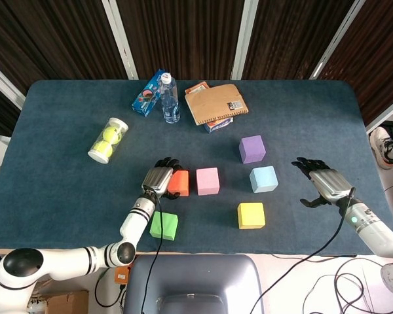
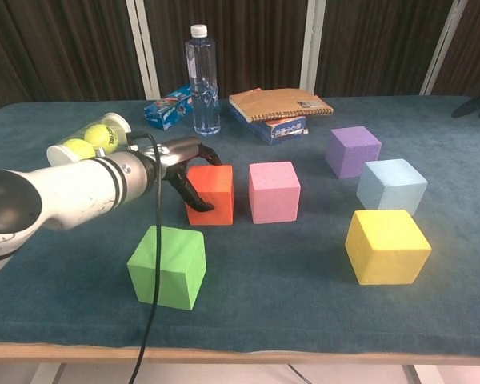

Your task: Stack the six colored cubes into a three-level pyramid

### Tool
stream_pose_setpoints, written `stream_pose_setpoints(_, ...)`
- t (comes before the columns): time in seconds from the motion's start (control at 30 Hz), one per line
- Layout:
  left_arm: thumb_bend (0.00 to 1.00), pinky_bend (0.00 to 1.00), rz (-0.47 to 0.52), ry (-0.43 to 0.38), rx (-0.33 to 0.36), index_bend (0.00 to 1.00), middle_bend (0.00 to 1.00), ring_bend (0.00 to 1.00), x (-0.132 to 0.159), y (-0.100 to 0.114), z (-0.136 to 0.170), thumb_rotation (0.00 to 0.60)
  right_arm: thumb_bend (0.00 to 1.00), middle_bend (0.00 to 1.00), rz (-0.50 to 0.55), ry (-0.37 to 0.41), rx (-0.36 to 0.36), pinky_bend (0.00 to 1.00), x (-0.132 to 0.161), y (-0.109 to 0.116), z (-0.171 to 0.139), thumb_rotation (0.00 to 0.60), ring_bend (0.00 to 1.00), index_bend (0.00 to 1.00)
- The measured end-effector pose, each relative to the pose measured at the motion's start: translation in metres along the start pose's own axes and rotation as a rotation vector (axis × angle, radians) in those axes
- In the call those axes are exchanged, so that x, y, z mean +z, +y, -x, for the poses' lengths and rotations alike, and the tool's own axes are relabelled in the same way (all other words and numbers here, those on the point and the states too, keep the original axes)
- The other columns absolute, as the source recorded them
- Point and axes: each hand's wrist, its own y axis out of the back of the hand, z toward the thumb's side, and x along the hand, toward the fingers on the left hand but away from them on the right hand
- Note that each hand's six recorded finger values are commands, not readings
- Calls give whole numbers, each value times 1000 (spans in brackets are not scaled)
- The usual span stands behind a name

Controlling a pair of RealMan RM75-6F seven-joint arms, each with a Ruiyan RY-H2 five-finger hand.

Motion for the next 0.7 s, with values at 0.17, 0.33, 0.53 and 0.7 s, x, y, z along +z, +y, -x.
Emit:
stream_pose_setpoints(0.17, 361, 116, 6, 0, 0, 498, 137, 29, -3, 2, -1, 600, 203, 0, -3, -5, 6, 0, 0, -1, 0, 600, 0, 0)
stream_pose_setpoints(0.33, 361, 96, 1, 3, -18, 435, 133, 25, -7, 2, -1, 600, 203, 0, 0, -8, 11, 0, 0, 0, 0, 600, 0, 0)
stream_pose_setpoints(0.53, 321, 96, -3, 3, -30, 310, 130, 22, -9, 1, -1, 600, 203, 0, -1, -3, 14, 0, 2, 0, -1, 600, 0, 0)
stream_pose_setpoints(0.7, 257, 96, -12, 6, -23, 235, 129, 22, -11, 3, -1, 600, 203, 0, 1, -6, 12, 0, 2, 0, -2, 600, 0, 0)
